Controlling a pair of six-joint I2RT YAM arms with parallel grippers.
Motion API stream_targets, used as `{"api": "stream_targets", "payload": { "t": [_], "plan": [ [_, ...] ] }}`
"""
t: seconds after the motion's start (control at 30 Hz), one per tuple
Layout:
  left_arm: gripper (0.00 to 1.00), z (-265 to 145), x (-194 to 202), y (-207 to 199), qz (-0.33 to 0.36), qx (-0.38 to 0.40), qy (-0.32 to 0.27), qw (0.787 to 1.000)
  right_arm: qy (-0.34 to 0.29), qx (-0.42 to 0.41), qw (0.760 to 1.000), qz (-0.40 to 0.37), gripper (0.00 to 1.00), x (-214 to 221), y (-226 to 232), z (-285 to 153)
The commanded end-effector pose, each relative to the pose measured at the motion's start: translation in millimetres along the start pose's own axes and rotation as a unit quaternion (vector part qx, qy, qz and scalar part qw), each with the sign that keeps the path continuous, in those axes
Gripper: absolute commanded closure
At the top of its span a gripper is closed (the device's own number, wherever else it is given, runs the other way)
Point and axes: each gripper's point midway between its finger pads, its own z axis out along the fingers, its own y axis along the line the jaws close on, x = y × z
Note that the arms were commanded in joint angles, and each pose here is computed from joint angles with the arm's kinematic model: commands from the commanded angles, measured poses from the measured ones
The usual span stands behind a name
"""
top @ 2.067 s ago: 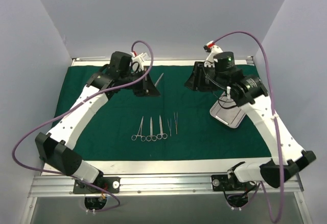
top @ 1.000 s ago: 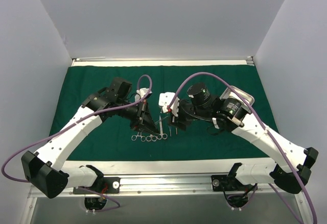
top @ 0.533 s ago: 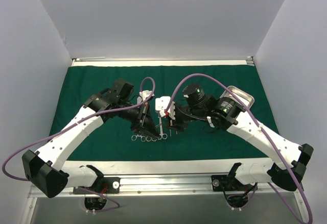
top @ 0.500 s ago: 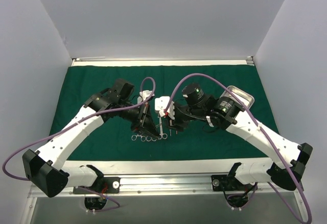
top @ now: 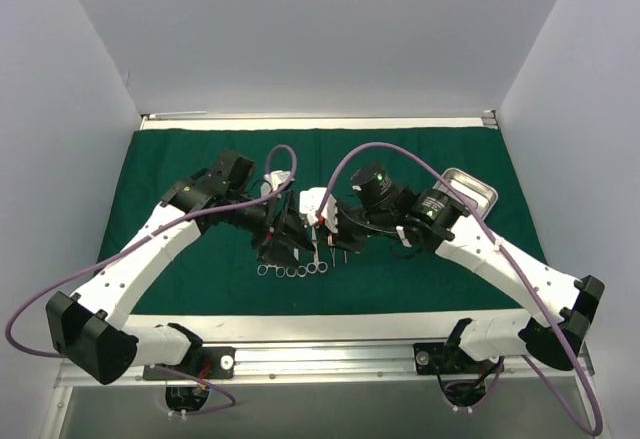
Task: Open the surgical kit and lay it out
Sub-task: Place the medical item in the surgical kit.
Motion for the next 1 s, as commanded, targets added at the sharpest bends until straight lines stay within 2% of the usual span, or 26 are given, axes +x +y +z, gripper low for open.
{"api": "stream_targets", "payload": {
  "t": [0.0, 0.13, 0.17, 0.2, 0.27, 0.3, 0.4, 0.43, 0.5, 0.53, 0.67, 0.77, 0.97],
  "plan": [
    [0.22, -20.9, -21.4, -2.5, 0.041, 0.003, -0.067, 0.997, -0.006, 0.030, 0.998, 0.059, 1.00, 7.8, -11.0, -0.7],
    [0.13, -52.6, -63.1, 13.1, 0.035, -0.050, -0.165, 0.984, 0.000, 0.079, 0.976, 0.201, 1.00, 34.3, -37.0, 4.4],
    [0.04, -60.5, -76.0, 23.4, 0.041, -0.089, -0.198, 0.975, 0.007, 0.088, 0.968, 0.234, 1.00, 43.2, -42.5, 7.1],
    [0.03, -65.9, -82.0, 31.5, 0.032, -0.117, -0.211, 0.970, 0.011, 0.110, 0.948, 0.297, 1.00, 53.2, -52.5, 6.3],
    [0.05, -79.0, -98.0, 28.1, 0.050, -0.147, -0.247, 0.957, 0.037, 0.118, 0.925, 0.359, 1.00, 75.4, -57.5, 17.2],
    [0.06, -86.6, -106.4, 33.2, 0.048, -0.173, -0.270, 0.946, 0.038, 0.126, 0.898, 0.420, 1.00, 82.1, -58.5, 22.0],
    [0.06, -102.3, -122.8, 35.9, 0.051, -0.213, -0.311, 0.925, 0.060, 0.130, 0.857, 0.496, 1.00, 110.0, -52.8, 43.8],
    [0.06, -105.8, -125.5, 37.0, 0.053, -0.222, -0.318, 0.920, 0.066, 0.142, 0.829, 0.537, 1.00, 119.2, -52.0, 50.7],
    [0.06, -111.5, -129.7, 37.1, 0.063, -0.235, -0.327, 0.913, 0.078, 0.185, 0.800, 0.565, 1.00, 141.5, -56.5, 57.1],
    [0.06, -111.1, -130.4, 37.0, 0.066, -0.235, -0.324, 0.914, 0.083, 0.207, 0.772, 0.596, 1.00, 150.7, -57.4, 59.8],
    [0.06, -102.2, -130.7, 43.4, 0.067, -0.232, -0.297, 0.924, 0.098, 0.289, 0.700, 0.645, 1.00, 186.1, -65.8, 53.9],
    [0.06, -98.4, -129.7, 47.3, 0.066, -0.229, -0.290, 0.927, 0.101, 0.322, 0.668, 0.663, 1.00, 202.4, -68.5, 48.4],
    [0.06, -91.3, -132.0, 52.1, 0.060, -0.219, -0.284, 0.932, 0.133, 0.350, 0.631, 0.680, 1.00, 236.2, -60.1, 46.6]
  ]
}}
